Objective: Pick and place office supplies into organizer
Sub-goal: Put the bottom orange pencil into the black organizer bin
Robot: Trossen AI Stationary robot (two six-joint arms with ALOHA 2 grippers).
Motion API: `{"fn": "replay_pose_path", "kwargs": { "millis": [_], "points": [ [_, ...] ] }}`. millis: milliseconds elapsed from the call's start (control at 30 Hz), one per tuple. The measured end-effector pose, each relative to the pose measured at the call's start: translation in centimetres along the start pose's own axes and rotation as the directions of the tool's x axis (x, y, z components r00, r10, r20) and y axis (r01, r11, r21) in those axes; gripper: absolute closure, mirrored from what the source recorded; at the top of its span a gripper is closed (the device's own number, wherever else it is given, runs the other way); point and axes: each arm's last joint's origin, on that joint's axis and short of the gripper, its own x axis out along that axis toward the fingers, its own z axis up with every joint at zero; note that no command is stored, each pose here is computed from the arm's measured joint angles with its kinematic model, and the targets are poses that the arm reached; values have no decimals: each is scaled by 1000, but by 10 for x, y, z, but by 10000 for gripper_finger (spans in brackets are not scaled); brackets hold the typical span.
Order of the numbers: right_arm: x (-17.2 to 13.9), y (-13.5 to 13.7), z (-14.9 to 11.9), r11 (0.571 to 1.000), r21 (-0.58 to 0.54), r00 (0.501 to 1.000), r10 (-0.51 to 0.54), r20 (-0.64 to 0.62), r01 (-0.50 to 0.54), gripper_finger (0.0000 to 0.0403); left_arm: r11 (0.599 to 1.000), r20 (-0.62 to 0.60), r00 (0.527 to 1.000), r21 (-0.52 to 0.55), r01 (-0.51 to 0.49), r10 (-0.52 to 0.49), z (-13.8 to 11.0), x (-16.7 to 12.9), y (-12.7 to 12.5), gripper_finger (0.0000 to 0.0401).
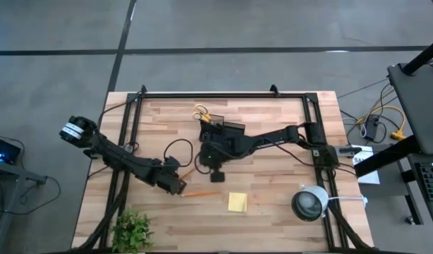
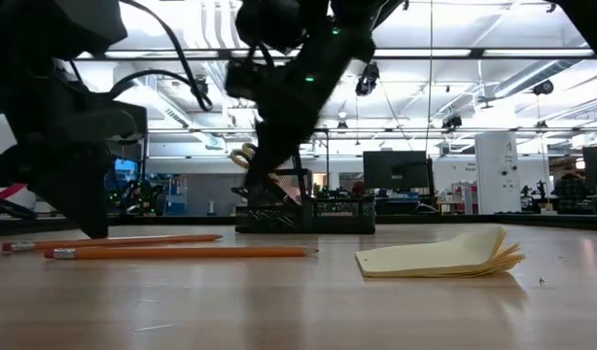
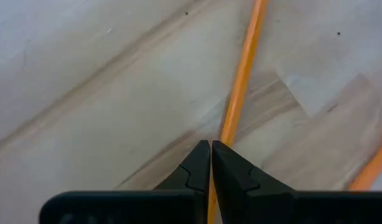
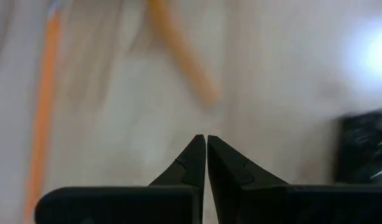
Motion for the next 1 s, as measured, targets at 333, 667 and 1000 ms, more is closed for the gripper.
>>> {"fn": "replay_pose_path", "kwargs": {
  "millis": [333, 667, 1000],
  "points": [
    [-2, 48, -34, 961, -38, 922, 251, -294, -273, 394, 991, 25, 995, 94, 98, -101, 12, -19, -27, 400],
    [0, 85, -28, 945, -57, 930, 304, -205, -321, 394, 963, -9, 993, 244, 114, -116, 12, -19, -35, 400],
    [20, 85, -30, 972, -33, 957, 223, -185, -233, 394, 871, -20, 971, 439, 222, -237, -4, -24, -51, 400]
  ]
}}
